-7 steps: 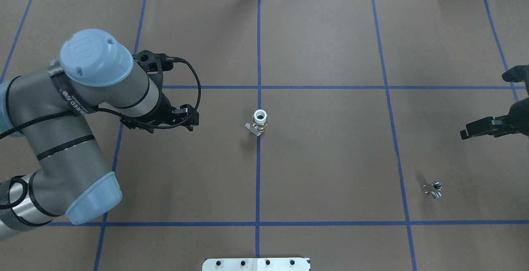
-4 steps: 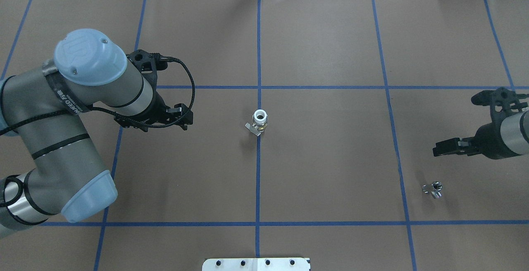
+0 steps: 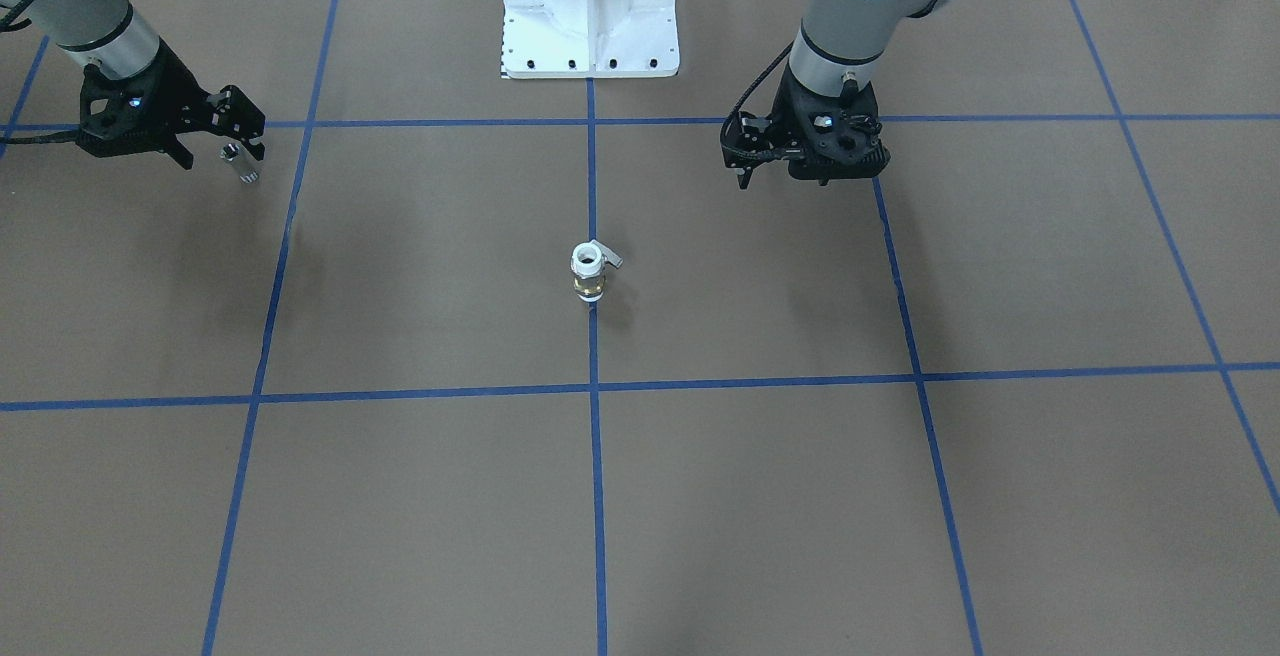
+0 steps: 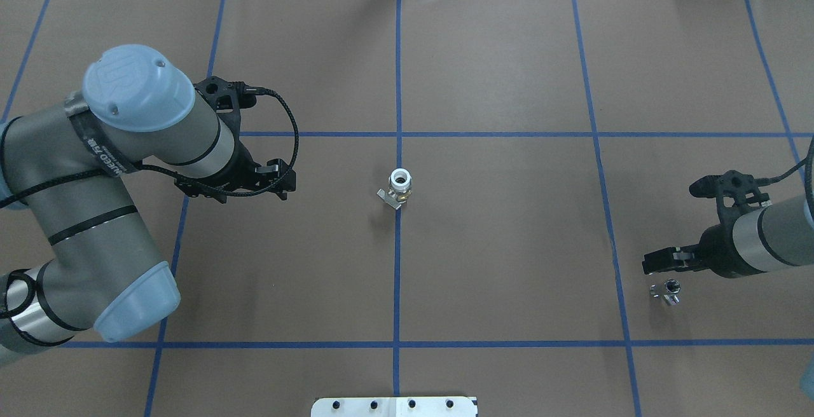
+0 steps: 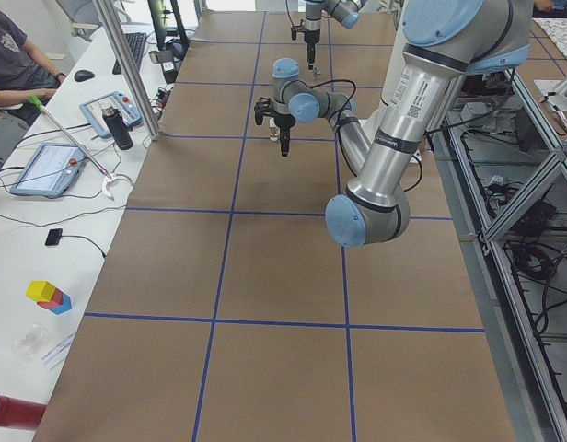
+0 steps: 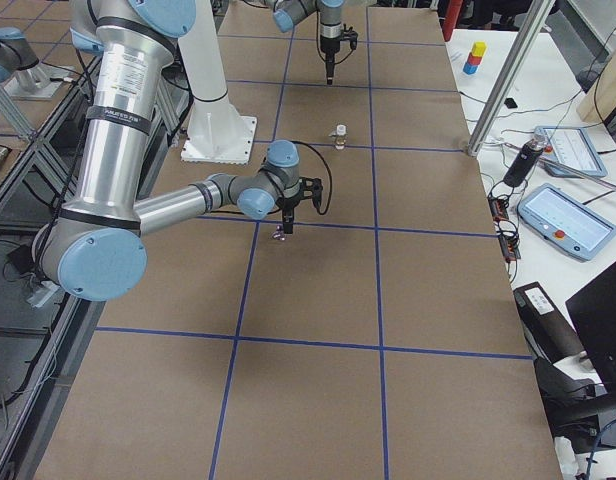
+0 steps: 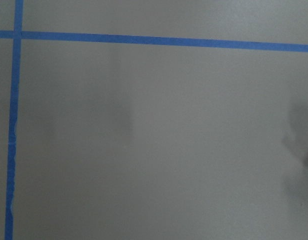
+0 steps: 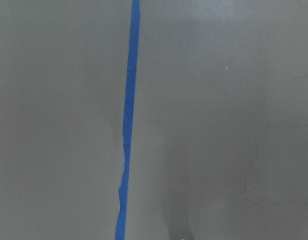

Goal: Assemble PPR valve and pipe with both arms
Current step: 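Lower the right gripper onto the small silver fitting and close it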

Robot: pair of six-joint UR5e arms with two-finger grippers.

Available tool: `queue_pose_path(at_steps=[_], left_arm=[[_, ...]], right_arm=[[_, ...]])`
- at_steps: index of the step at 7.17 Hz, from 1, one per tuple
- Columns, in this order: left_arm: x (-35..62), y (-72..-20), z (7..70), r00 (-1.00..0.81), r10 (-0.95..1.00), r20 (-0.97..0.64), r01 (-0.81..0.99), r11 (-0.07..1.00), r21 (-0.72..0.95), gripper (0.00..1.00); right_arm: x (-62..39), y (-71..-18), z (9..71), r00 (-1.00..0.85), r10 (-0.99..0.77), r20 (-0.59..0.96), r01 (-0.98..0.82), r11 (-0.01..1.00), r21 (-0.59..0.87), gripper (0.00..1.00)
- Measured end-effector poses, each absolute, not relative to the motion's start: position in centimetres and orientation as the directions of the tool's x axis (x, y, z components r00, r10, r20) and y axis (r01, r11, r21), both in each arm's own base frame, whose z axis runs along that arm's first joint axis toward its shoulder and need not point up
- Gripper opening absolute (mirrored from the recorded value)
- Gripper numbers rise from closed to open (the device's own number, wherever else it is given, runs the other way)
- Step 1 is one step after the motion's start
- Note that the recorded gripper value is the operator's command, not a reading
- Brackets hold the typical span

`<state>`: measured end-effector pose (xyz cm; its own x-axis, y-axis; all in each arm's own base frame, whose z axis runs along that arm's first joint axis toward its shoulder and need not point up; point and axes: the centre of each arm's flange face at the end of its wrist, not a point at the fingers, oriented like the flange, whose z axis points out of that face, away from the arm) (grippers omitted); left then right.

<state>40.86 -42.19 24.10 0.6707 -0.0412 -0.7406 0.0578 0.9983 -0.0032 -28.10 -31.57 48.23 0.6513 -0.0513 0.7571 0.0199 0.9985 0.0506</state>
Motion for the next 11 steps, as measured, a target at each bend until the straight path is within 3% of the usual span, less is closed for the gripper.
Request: queue_pose_path(at_steps=[2, 5, 11], left_arm=[[41.0, -42.3, 24.3, 0.674, -0.044, -0.738, 0.058, 0.998, -0.006, 1.00], [41.0, -42.3, 24.4, 0.675, -0.045, -0.736, 0.059, 0.998, -0.007, 1.00], [41.2, -42.4, 24.5, 0.678, -0.050, -0.733, 0.062, 0.998, -0.011, 1.00]], right_arm=[[-28.9, -31.2, 49.5, 0.665, -0.043, 0.746, 0.032, 0.999, 0.028, 0.88], [-29.6, -30.8, 50.5, 0.676, -0.045, 0.736, 0.051, 0.999, 0.015, 0.74], [-29.9, -30.3, 50.9, 0.680, -0.052, 0.732, 0.066, 0.998, 0.009, 0.69]])
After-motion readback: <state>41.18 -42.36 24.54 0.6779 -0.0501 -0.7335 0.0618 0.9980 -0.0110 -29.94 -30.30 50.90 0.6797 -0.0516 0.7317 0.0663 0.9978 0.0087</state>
